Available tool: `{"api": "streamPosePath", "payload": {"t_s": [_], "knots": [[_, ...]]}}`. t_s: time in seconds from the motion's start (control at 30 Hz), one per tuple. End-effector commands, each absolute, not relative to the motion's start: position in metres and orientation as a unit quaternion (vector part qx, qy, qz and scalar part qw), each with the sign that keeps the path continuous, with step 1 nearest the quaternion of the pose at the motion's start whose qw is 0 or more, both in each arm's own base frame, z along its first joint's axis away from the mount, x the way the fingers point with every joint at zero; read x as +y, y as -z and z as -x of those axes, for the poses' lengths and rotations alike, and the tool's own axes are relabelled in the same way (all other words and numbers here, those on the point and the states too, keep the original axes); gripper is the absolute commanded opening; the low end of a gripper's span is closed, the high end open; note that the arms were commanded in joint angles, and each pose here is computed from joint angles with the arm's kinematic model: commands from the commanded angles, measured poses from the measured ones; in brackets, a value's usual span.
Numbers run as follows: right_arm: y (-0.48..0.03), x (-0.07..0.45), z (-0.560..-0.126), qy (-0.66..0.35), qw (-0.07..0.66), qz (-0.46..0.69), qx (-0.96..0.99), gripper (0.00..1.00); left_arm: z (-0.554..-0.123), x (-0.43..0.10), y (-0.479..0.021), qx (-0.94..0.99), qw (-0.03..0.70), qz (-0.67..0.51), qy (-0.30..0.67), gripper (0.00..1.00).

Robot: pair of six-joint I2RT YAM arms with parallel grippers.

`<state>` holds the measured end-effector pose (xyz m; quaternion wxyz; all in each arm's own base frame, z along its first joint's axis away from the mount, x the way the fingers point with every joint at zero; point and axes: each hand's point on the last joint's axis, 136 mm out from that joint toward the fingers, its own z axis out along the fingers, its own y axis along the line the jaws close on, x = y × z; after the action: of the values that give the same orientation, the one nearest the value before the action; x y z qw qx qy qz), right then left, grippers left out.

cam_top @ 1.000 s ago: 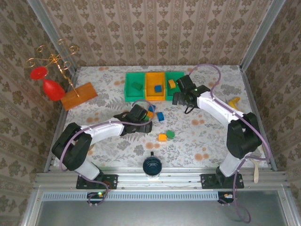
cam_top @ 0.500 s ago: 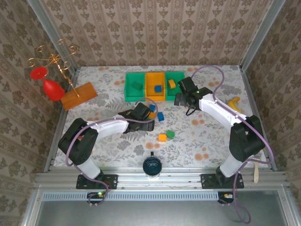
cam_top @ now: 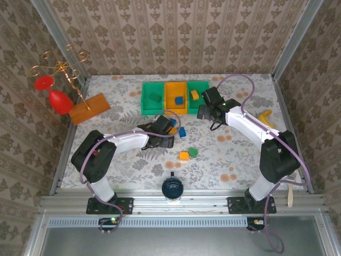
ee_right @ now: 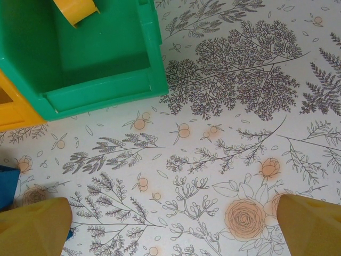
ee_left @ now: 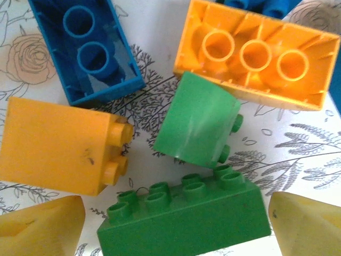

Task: Sort the legos into containers by color
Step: Pick up the lego from the center of the table.

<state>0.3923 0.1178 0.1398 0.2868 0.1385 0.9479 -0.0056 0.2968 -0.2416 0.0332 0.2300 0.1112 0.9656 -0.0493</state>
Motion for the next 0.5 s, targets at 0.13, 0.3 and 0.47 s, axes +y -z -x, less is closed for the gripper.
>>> {"api": "streamPosePath", "payload": {"t_s": [0.13, 0.3, 0.47], "knots": [[-0.137, 0.113, -0.391, 0.012, 0.288, -0.151, 0.946, 1.0, -0.296, -0.227, -0.036, 0.968, 0.228, -0.102, 0.008, 0.89], [-0.135, 0.114, -0.391, 0.011, 0.285, -0.151, 0.947, 1.0, -0.291, -0.22, -0.036, 0.969, 0.228, -0.097, 0.002, 0.84], [-0.134, 0.116, -0.392, 0.008, 0.283, -0.151, 0.947, 1.0, -0.291, -0.22, -0.038, 0.968, 0.231, -0.096, 0.006, 0.82]]}}
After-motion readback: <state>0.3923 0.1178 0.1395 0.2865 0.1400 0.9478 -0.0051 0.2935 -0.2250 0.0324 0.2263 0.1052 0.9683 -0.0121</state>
